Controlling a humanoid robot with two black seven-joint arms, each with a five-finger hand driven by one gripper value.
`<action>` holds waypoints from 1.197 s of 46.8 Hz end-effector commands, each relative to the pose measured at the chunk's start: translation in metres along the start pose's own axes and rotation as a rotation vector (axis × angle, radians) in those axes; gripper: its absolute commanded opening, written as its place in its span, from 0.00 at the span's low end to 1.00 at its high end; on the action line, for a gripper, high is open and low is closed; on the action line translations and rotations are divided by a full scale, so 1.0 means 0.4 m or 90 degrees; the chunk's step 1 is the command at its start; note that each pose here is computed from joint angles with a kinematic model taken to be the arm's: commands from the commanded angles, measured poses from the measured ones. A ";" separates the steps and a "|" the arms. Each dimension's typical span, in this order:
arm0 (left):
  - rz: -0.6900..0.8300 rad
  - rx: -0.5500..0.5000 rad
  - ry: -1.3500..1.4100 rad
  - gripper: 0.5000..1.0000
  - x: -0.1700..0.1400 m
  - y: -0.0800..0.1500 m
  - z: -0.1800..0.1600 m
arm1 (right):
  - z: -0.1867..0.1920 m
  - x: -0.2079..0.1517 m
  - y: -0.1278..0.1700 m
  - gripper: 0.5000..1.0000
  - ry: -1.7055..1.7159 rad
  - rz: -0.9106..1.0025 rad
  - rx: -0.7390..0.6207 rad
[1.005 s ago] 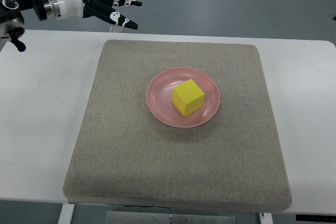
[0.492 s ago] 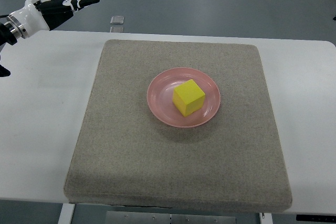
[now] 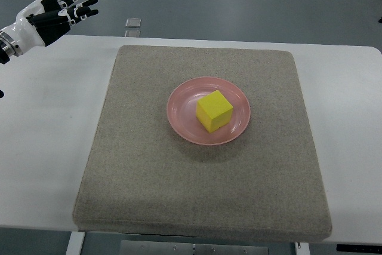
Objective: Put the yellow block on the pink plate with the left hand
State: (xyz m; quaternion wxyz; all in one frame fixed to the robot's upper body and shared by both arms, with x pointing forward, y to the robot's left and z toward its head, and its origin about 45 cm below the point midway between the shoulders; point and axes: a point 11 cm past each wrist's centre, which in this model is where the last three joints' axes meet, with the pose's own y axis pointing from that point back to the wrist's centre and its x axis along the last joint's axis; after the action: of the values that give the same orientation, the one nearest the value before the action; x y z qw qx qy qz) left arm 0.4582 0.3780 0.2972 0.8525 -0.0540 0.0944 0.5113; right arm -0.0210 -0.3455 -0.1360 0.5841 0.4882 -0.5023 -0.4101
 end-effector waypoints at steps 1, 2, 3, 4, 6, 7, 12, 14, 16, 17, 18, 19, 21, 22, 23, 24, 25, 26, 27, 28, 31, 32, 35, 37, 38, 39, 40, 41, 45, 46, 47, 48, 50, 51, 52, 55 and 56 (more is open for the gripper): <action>-0.002 0.000 0.004 0.98 -0.004 -0.003 -0.002 | 0.000 0.000 0.000 0.85 0.002 0.000 0.000; -0.002 0.000 0.004 0.98 -0.004 -0.003 -0.002 | 0.000 0.000 0.000 0.85 0.002 0.000 0.000; -0.004 0.000 0.005 0.98 -0.007 -0.004 -0.003 | 0.000 0.000 0.000 0.85 0.002 0.000 0.001; -0.005 0.000 0.005 0.98 -0.008 -0.006 -0.004 | 0.000 0.000 0.000 0.85 0.002 0.000 0.000; -0.005 0.001 0.005 0.98 -0.008 -0.006 -0.006 | 0.000 0.000 0.000 0.85 0.002 0.001 0.001; -0.005 0.001 0.005 0.98 -0.008 -0.006 -0.006 | 0.000 0.000 0.000 0.85 0.002 0.001 0.001; -0.005 0.004 0.005 0.98 -0.008 -0.007 -0.011 | 0.000 0.000 0.000 0.85 -0.001 0.001 0.001; -0.007 0.007 0.006 0.98 -0.012 -0.011 -0.018 | 0.000 0.001 0.000 0.85 -0.001 0.002 0.001; -0.005 0.013 0.007 0.98 -0.011 -0.008 -0.028 | 0.000 0.001 0.000 0.85 -0.001 0.002 0.001; -0.005 0.015 0.009 0.98 -0.012 -0.008 -0.034 | 0.000 0.001 0.000 0.85 -0.001 0.003 0.001; -0.005 0.017 0.010 0.98 -0.013 -0.010 -0.039 | 0.000 0.002 0.000 0.85 -0.001 0.004 0.001; -0.006 0.019 0.010 0.98 -0.014 -0.011 -0.043 | 0.000 0.003 0.000 0.85 -0.001 0.006 0.001; -0.010 0.025 0.010 0.98 -0.021 -0.019 -0.056 | 0.000 0.003 0.000 0.85 -0.001 0.006 0.001; -0.012 0.029 0.011 0.98 -0.026 -0.023 -0.067 | 0.000 0.004 0.000 0.85 0.000 0.007 0.001; -0.015 0.031 0.012 0.98 -0.030 -0.026 -0.073 | 0.000 0.004 0.000 0.85 0.000 0.007 0.001; -0.016 0.033 0.015 0.98 -0.034 -0.029 -0.081 | 0.000 0.004 0.000 0.85 0.000 0.008 0.001; -0.017 0.035 0.018 0.98 -0.036 -0.030 -0.087 | 0.000 0.004 0.000 0.85 0.001 0.008 0.001; -0.017 0.037 0.019 0.99 -0.037 -0.030 -0.093 | 0.000 0.004 0.000 0.85 0.001 0.008 0.001; -0.015 0.038 0.019 0.99 -0.036 -0.029 -0.095 | 0.000 0.004 0.000 0.85 0.001 0.008 0.001; -0.015 0.038 0.020 0.99 -0.035 -0.029 -0.097 | 0.000 0.004 0.000 0.85 0.001 0.008 0.001; -0.011 0.037 0.019 0.99 -0.032 -0.029 -0.096 | 0.000 0.004 0.000 0.85 0.001 0.008 0.001; -0.006 0.037 0.016 0.99 -0.025 -0.027 -0.095 | 0.000 0.006 0.000 0.85 0.001 0.009 0.001; 0.014 0.038 0.010 0.99 -0.004 -0.025 -0.099 | 0.000 0.006 0.000 0.85 0.002 0.009 0.001; 0.029 0.038 0.005 0.99 0.010 -0.026 -0.104 | 0.000 0.006 0.000 0.85 0.002 0.009 0.001; 0.035 0.039 0.005 0.99 0.015 -0.028 -0.108 | 0.000 0.006 0.000 0.85 0.002 0.009 0.001; 0.043 0.039 0.003 0.99 0.022 -0.027 -0.111 | 0.000 0.006 0.000 0.85 0.002 0.009 0.001; 0.049 0.039 0.001 0.99 0.027 -0.028 -0.114 | 0.000 0.006 0.000 0.85 0.002 0.009 0.001; 0.052 0.040 0.000 0.99 0.029 -0.028 -0.116 | 0.000 0.006 0.000 0.85 0.002 0.009 0.001; 0.060 0.040 0.001 0.99 0.034 -0.029 -0.121 | 0.000 0.006 0.000 0.85 0.004 0.009 0.001; 0.059 0.041 0.002 0.99 0.032 -0.029 -0.124 | 0.000 0.006 0.000 0.85 0.004 0.009 0.001; 0.056 0.041 0.003 0.99 0.029 -0.031 -0.125 | 0.000 0.006 0.000 0.85 0.004 0.009 0.001; 0.055 0.042 0.004 0.99 0.028 -0.031 -0.125 | 0.000 0.006 0.000 0.85 0.004 0.009 0.001; 0.054 0.044 0.005 0.99 0.025 -0.034 -0.126 | 0.000 0.006 0.000 0.85 0.004 0.009 0.001; 0.052 0.047 0.006 0.99 0.023 -0.035 -0.127 | 0.000 0.006 0.000 0.85 0.004 0.009 0.001; 0.050 0.050 0.008 0.99 0.021 -0.037 -0.130 | 0.000 0.006 0.000 0.85 0.004 0.009 0.001; 0.050 0.066 0.021 0.99 0.016 -0.041 -0.137 | 0.000 0.004 0.000 0.85 0.004 0.008 0.001; 0.050 0.072 0.024 0.99 0.015 -0.044 -0.139 | 0.002 0.005 0.000 0.85 0.004 0.009 0.000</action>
State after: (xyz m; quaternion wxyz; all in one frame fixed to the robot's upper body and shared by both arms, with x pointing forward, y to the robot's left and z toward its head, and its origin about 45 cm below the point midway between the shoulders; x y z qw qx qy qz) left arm 0.4696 0.3671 0.2433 0.8320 -0.0182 0.1282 0.5394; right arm -0.0210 -0.3477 -0.1356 0.5885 0.4865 -0.5037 -0.4041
